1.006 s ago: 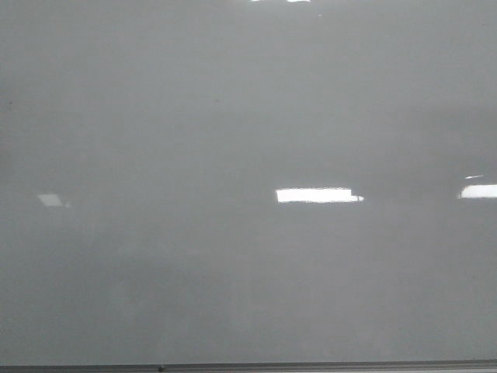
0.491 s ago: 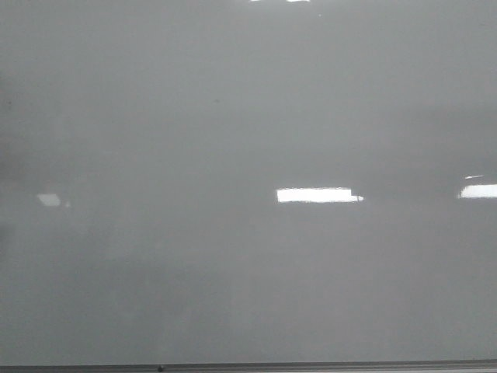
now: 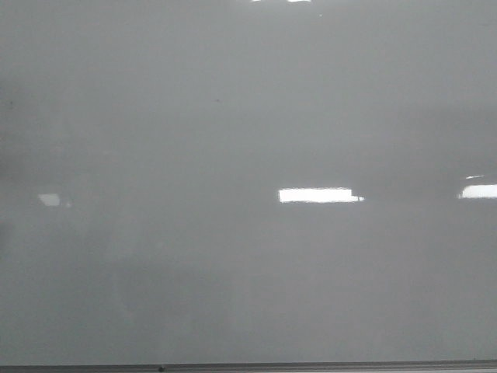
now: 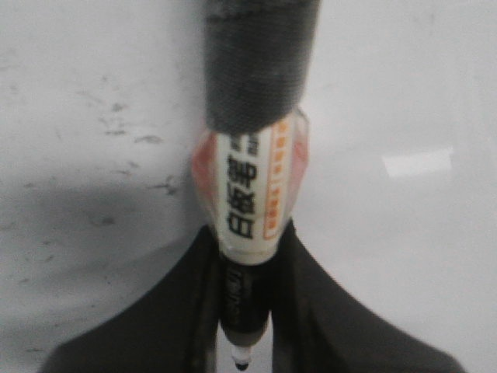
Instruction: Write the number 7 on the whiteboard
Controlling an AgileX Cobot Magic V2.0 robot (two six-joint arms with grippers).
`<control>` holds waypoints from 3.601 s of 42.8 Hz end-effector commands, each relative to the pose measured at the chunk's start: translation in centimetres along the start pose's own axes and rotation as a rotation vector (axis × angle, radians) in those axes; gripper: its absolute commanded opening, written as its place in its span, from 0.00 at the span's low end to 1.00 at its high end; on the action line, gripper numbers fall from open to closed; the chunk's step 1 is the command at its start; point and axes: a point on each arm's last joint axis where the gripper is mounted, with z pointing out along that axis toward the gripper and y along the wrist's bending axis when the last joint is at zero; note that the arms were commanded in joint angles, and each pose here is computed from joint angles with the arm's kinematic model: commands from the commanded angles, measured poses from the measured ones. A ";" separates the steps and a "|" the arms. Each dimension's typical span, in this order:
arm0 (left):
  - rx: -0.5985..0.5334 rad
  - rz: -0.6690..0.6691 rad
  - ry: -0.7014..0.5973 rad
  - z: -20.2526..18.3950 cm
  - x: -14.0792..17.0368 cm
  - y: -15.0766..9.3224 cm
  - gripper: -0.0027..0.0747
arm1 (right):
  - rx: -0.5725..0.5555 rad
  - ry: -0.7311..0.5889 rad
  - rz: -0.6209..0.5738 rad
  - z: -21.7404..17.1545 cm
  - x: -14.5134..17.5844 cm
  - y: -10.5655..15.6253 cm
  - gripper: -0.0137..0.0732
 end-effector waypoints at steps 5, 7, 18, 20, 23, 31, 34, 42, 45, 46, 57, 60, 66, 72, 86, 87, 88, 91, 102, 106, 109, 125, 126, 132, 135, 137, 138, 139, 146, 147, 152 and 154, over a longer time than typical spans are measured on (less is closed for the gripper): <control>0.035 -0.067 0.113 -4.0 -1.1 -0.1 0.01 | -0.004 -0.083 -0.003 -0.2 -1.7 0.1 0.85; 0.063 -0.099 0.178 -4.8 -1.1 -0.3 0.01 | -0.004 -0.076 -0.003 -0.2 -1.6 0.1 0.85; 0.284 0.220 0.175 -8.3 -3.2 -4.4 0.01 | -0.006 0.001 0.007 0.5 -1.7 0.2 0.85; 0.329 0.326 0.136 -9.0 -3.4 -6.0 0.01 | -0.012 0.025 0.008 0.8 -1.9 0.3 0.85; 0.382 0.447 0.081 -10.0 -3.5 -8.0 0.01 | -0.034 0.072 -0.004 1.1 -2.4 0.5 0.85; 0.536 0.771 -0.055 -13.5 -2.8 -12.8 0.01 | -0.175 0.256 -0.112 2.2 -3.7 2.0 0.85; 0.590 0.868 -0.099 -14.8 -2.3 -14.3 0.01 | -0.292 0.333 -0.173 2.6 -4.4 3.2 0.85; 0.697 1.051 -0.176 -16.9 -1.1 -17.1 0.01 | -0.695 0.498 -0.351 3.3 -5.9 7.6 0.85; 0.716 1.078 -0.197 -17.3 -0.8 -17.7 0.01 | -0.836 0.559 -0.377 3.6 -6.3 9.3 0.85; 0.721 1.083 -0.201 -17.4 -0.8 -17.8 0.01 | -0.875 0.572 -0.375 3.7 -6.4 9.8 0.85; 0.725 1.083 -0.239 -17.6 -0.9 -18.2 0.01 | -1.088 0.574 -0.446 6.4 -6.6 15.3 0.85; 0.723 1.081 -0.245 -17.6 -0.9 -18.2 0.01 | -1.112 0.559 -0.458 6.9 -6.7 16.6 0.85; 0.722 1.080 -0.247 -17.6 -0.9 -18.2 0.01 | -1.166 0.507 -0.504 7.2 -6.7 18.9 0.85; 0.722 1.080 -0.249 -17.6 -1.0 -18.2 0.01 | -1.188 0.477 -0.514 7.2 -6.7 20.4 0.85; 0.712 1.067 -0.283 -17.6 -1.3 -18.3 0.01 | -1.202 0.487 -0.523 7.7 -6.7 21.4 0.51; 0.710 1.065 -0.287 -17.7 -1.3 -18.3 0.01 | -1.205 0.493 -0.525 7.7 -6.7 21.3 0.47; 0.710 1.064 -0.289 -17.7 -1.3 -18.3 0.01 | -1.208 0.497 -0.527 7.6 -6.6 21.3 0.43; 0.709 1.063 -0.291 -17.7 -1.3 -18.3 0.01 | -1.217 0.511 -0.532 7.5 -6.5 21.3 0.31; 0.704 1.007 -0.305 -17.7 -1.6 -18.4 0.13 | -1.227 0.528 -0.538 7.4 -6.4 21.2 0.08; 0.703 0.990 -0.308 -17.7 -1.7 -18.4 0.39 | -1.221 0.524 -0.543 7.5 -6.4 21.2 0.08; 0.703 0.966 -0.312 -17.8 -1.8 -18.3 0.63 | -1.211 0.514 -0.557 7.6 -6.4 21.1 0.08; 0.792 0.825 -0.345 -20.4 2.9 -14.7 0.66 | -1.032 0.480 -0.487 11.0 -7.5 18.5 0.08; 0.801 0.813 -0.345 -20.5 3.3 -14.5 0.63 | -1.023 0.479 -0.483 11.2 -7.6 18.3 0.08; 0.829 0.768 -0.381 -21.4 5.8 -12.7 0.19 | -0.976 0.473 -0.463 12.0 -7.8 17.5 0.08; 0.829 0.759 -0.418 -21.9 6.4 -11.9 0.01 | -0.976 0.473 -0.463 12.0 -7.8 17.5 0.08; 0.830 0.754 -0.431 -22.1 6.5 -11.7 0.01 | -0.977 0.474 -0.464 12.0 -7.8 17.5 0.08; 0.833 0.748 -0.439 -22.3 6.5 -11.6 0.01 | -0.977 0.474 -0.464 12.0 -7.8 17.5 0.08; 0.833 0.747 -0.441 -22.3 6.5 -11.6 0.01 | -0.977 0.474 -0.464 12.0 -7.8 17.5 0.08; 0.839 0.736 -0.447 -22.4 6.5 -11.6 0.01 | -0.961 0.444 -0.434 12.3 -8.1 17.6 0.08; 0.839 0.736 -0.447 -22.4 6.5 -11.6 0.01 | -0.952 0.428 -0.420 12.4 -8.3 17.7 0.08; 0.836 0.733 -0.453 -22.4 6.4 -11.6 0.01 | -0.834 0.297 -0.300 13.6 -9.6 17.6 0.08; 0.836 0.732 -0.455 -22.4 6.4 -11.6 0.01 | -0.791 0.235 -0.275 14.2 -10.4 17.7 0.08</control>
